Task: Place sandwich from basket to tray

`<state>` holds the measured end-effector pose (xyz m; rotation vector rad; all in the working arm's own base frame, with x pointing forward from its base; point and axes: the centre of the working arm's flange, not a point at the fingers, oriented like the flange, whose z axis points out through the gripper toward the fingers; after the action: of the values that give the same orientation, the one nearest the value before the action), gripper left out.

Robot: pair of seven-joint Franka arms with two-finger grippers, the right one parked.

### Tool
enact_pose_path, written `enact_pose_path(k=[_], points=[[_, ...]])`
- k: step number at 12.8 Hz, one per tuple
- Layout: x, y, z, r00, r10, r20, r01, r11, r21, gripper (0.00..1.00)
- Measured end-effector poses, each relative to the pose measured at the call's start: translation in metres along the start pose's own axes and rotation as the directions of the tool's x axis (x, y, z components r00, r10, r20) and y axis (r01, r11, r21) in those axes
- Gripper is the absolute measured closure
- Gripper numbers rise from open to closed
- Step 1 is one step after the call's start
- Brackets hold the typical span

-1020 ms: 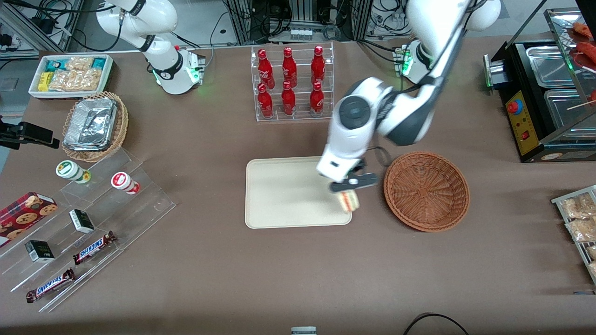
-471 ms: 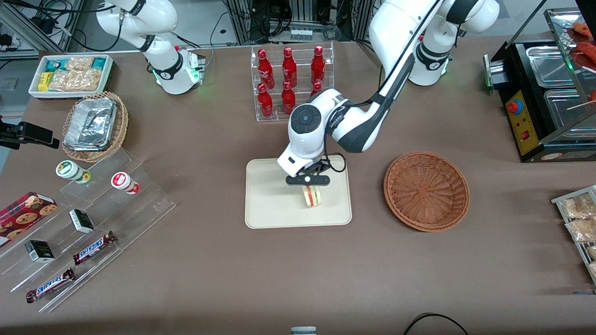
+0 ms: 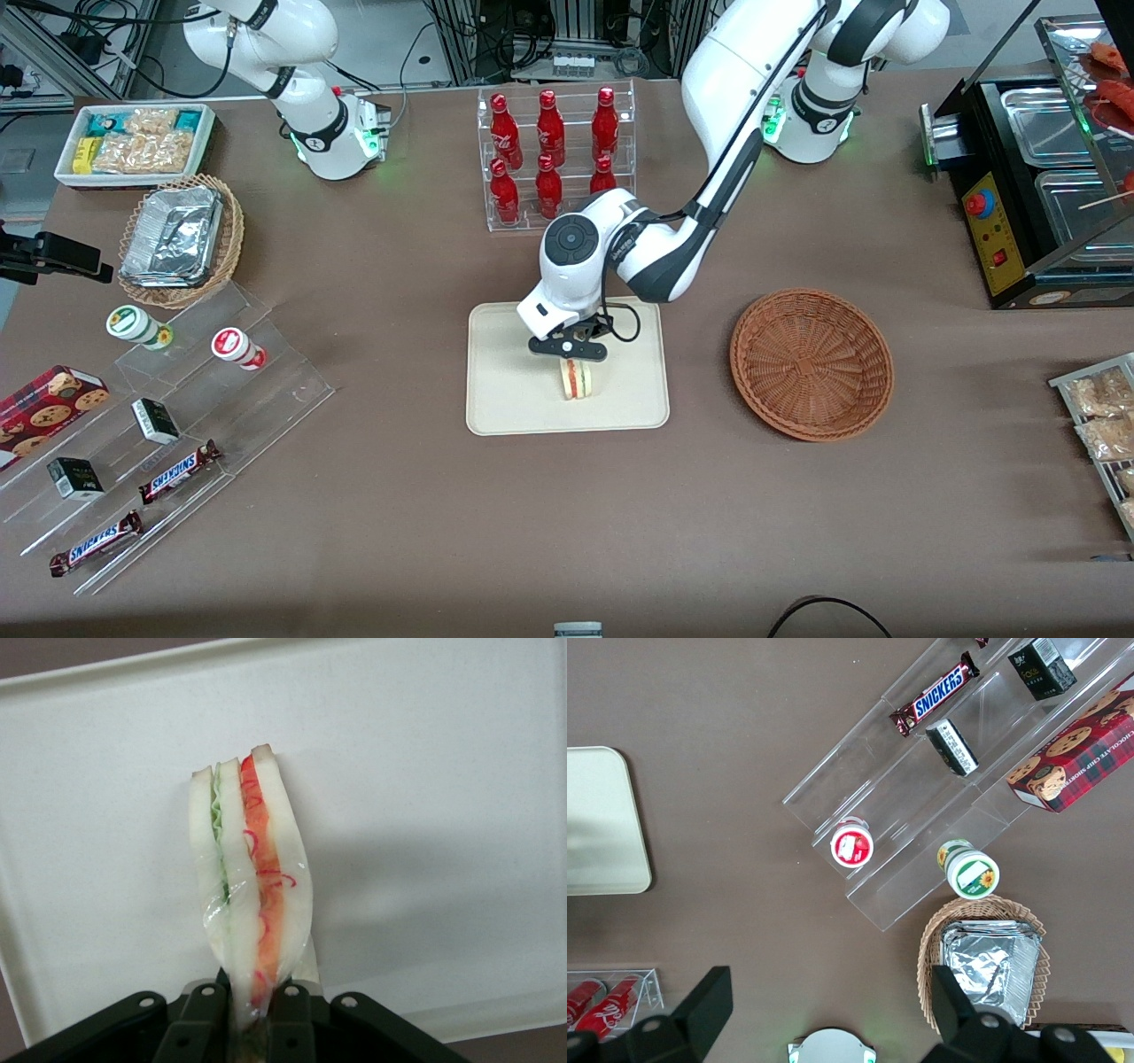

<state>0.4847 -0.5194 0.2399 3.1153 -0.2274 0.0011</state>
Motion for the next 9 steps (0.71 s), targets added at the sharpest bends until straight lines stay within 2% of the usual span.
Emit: enact_pose_path(k=[3, 5, 9], points=[[-0.011, 0.009, 0.005, 1.0, 0.024, 0.008, -0.024, 1.0, 0.006, 0.83], [-0.011, 0.009, 0.005, 1.0, 0.024, 0.007, -0.024, 1.0, 0.008, 0.65], [-0.002, 0.004, -0.011, 1.0, 0.009, -0.015, -0.009, 1.0, 0.0, 0.21]])
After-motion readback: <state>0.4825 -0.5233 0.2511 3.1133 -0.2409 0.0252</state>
